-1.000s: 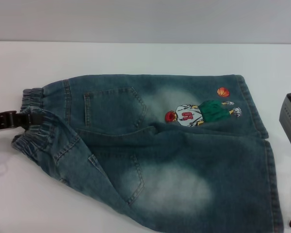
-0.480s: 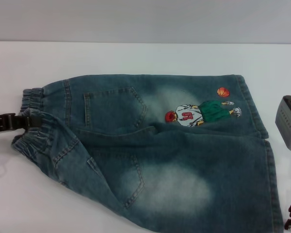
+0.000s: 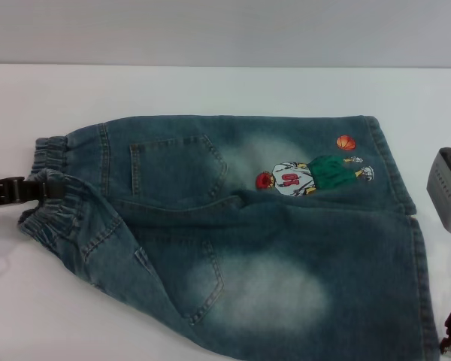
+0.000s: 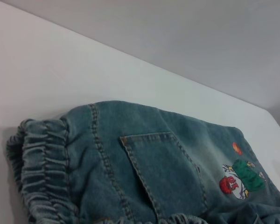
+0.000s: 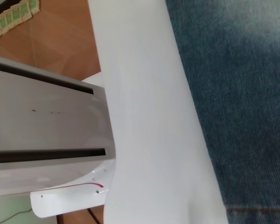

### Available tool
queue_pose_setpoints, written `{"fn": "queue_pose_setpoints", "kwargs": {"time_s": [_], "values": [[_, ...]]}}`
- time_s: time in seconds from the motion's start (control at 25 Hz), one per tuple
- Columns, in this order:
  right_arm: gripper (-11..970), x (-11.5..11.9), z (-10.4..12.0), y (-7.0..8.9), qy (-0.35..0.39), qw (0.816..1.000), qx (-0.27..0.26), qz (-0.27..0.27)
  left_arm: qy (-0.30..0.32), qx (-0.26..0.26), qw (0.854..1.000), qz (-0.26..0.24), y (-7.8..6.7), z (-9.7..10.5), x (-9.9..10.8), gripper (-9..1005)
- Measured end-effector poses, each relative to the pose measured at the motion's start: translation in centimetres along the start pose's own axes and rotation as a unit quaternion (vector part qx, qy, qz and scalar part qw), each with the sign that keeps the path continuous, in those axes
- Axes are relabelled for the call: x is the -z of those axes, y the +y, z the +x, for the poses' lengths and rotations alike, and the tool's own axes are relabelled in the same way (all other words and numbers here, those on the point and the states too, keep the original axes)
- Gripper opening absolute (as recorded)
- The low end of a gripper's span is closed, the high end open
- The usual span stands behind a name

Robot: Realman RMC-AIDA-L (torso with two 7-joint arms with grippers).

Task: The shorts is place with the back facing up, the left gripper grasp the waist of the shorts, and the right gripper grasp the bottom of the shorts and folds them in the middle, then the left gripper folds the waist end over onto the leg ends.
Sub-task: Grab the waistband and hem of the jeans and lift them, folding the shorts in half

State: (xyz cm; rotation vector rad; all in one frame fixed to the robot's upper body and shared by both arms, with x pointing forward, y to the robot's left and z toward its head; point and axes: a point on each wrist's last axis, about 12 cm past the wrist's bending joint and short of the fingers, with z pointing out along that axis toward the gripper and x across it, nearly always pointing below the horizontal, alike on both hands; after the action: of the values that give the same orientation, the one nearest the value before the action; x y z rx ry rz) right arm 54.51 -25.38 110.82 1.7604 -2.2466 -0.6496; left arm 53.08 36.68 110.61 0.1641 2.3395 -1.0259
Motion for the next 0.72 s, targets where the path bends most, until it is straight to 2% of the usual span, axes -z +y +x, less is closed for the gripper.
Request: {"fn": "queue_pose_setpoints", "kwargs": {"time_s": [0.72], "values": [[558, 0.57, -0.62, -0.1, -0.002, 1.0, 0.006, 0.017, 0.002, 0.0, 1.0, 0.003, -0.04, 0.07, 0.06, 53]]}}
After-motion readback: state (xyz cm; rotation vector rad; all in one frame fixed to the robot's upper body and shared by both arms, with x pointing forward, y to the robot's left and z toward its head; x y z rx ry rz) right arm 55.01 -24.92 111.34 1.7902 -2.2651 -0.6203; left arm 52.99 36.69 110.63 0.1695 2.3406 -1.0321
